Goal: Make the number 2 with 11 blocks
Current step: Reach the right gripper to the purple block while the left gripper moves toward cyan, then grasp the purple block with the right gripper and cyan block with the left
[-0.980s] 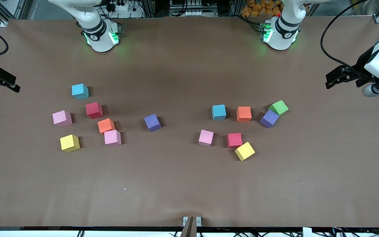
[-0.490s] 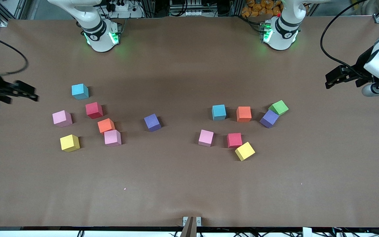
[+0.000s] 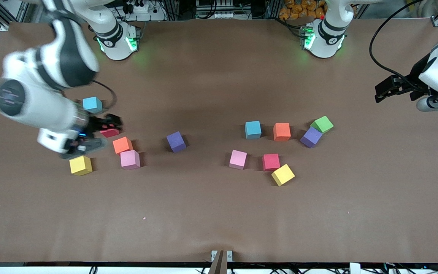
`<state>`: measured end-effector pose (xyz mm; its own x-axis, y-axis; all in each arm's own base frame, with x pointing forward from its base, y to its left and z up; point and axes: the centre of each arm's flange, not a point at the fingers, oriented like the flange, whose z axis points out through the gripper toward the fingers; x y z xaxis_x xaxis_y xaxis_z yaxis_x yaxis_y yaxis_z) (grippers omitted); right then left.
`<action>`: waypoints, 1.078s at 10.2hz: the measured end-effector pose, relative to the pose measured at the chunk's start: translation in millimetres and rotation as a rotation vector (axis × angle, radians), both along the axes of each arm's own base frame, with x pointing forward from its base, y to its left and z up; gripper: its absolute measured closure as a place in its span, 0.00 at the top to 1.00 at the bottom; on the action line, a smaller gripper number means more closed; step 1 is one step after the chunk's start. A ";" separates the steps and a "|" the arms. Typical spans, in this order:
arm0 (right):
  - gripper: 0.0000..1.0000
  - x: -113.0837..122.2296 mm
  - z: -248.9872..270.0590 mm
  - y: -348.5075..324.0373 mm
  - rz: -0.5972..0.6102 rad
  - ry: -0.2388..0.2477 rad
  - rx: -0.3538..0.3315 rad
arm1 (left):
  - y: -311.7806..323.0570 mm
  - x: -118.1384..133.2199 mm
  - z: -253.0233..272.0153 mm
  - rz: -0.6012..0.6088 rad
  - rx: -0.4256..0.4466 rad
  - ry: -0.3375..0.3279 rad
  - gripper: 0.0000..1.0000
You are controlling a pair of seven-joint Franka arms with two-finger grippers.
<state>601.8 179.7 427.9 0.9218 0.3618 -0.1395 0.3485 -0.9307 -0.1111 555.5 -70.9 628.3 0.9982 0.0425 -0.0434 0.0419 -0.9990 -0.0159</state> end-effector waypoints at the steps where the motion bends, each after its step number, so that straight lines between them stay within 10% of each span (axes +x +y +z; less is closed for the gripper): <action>1: 1.00 -5.6 -29.1 24.5 0.034 0.000 -0.003 | 0.0 1.1 -1.8 0.000 0.000 0.002 1.00; 11: 1.00 -64.2 -155.1 163.8 0.407 -0.065 0.018 | -43.5 24.1 -86.3 -0.073 -0.013 -0.022 1.00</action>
<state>537.6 343.5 272.8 0.7097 0.7004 -0.0765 0.6945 -0.7137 -0.0915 579.6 -114.5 542.1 0.9993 -0.0305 -0.0219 -0.0305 -0.9995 -0.0024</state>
